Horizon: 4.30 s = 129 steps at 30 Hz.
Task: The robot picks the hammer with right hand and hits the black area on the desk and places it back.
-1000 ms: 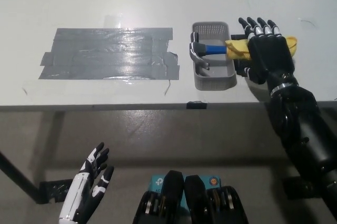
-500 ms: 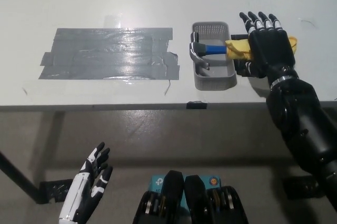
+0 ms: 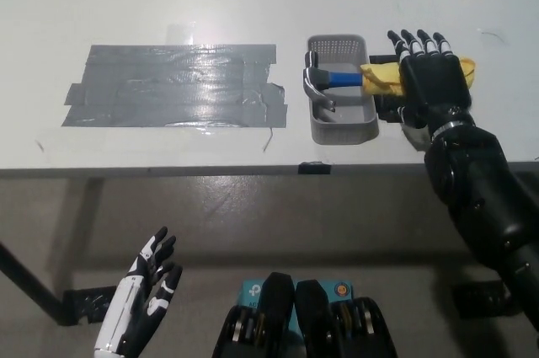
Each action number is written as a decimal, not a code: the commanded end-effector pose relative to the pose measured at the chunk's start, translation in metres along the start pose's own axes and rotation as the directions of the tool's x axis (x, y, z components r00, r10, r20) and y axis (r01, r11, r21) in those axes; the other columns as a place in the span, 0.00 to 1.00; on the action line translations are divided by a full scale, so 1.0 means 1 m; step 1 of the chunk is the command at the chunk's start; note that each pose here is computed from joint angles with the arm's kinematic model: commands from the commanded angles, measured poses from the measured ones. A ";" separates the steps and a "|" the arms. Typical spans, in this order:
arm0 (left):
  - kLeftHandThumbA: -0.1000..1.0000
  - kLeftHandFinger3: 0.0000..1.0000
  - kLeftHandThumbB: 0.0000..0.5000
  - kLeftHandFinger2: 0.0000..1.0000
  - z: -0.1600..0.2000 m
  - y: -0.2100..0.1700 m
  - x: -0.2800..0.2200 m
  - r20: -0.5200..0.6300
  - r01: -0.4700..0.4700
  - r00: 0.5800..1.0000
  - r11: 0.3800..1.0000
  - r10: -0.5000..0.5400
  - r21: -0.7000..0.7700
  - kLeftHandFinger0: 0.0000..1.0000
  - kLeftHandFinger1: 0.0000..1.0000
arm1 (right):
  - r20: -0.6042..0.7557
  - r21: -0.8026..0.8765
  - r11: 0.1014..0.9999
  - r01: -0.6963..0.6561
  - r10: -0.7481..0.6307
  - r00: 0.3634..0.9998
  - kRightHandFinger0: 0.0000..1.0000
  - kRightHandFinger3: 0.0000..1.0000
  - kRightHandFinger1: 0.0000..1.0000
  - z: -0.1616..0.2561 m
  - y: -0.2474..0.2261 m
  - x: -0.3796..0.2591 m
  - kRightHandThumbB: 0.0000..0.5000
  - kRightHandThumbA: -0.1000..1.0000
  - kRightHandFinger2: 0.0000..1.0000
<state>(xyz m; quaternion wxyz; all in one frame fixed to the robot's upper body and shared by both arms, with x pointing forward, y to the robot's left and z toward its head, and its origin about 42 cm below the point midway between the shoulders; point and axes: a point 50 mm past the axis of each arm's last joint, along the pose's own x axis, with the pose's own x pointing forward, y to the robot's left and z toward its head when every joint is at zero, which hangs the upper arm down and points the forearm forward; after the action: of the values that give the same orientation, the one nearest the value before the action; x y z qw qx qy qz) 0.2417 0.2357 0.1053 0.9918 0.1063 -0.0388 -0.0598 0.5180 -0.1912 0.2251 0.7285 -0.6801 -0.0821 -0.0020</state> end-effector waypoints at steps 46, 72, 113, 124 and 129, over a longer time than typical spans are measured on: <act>0.85 0.89 0.00 0.92 0.015 0.009 0.014 0.093 -0.001 0.996 0.999 -0.002 0.042 0.58 0.74 | -0.062 0.977 0.199 0.081 -0.099 0.993 0.03 0.93 0.49 -0.067 -0.115 0.016 0.18 0.00 0.88; 0.85 0.85 0.00 0.82 0.014 0.008 0.015 0.088 0.007 0.996 0.999 -0.010 0.044 0.53 0.65 | 0.230 0.756 0.512 -0.408 0.376 0.898 0.00 0.92 0.49 -0.104 -0.168 0.019 0.28 0.00 0.84; 1.00 0.68 0.14 0.65 0.016 0.007 0.021 0.083 0.013 0.996 0.995 -0.022 0.097 0.50 0.56 | 0.235 0.544 0.632 -0.552 0.516 0.823 0.17 0.91 0.66 -0.121 -0.172 0.005 0.26 0.00 0.91; 1.00 0.65 0.16 0.61 0.017 0.008 0.021 0.089 0.016 0.996 0.994 -0.026 0.111 0.52 0.56 | 0.230 0.588 0.630 -0.508 0.472 0.851 0.15 0.95 0.67 -0.124 -0.176 0.004 0.19 0.00 0.91; 1.00 0.66 0.17 0.62 0.017 0.008 0.022 0.086 0.012 0.996 0.995 -0.020 0.102 0.52 0.56 | 0.218 0.798 0.522 -0.301 0.216 0.952 0.07 0.88 0.46 -0.138 -0.235 0.007 0.12 0.00 0.76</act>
<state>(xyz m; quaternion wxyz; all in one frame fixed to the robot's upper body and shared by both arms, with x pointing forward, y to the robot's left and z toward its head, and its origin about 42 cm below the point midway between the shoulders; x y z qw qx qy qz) 0.2616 0.2359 0.1158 0.9853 0.1460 -0.0585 -0.0664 0.5145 -0.3377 0.3609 0.9037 -0.3355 0.1237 0.2356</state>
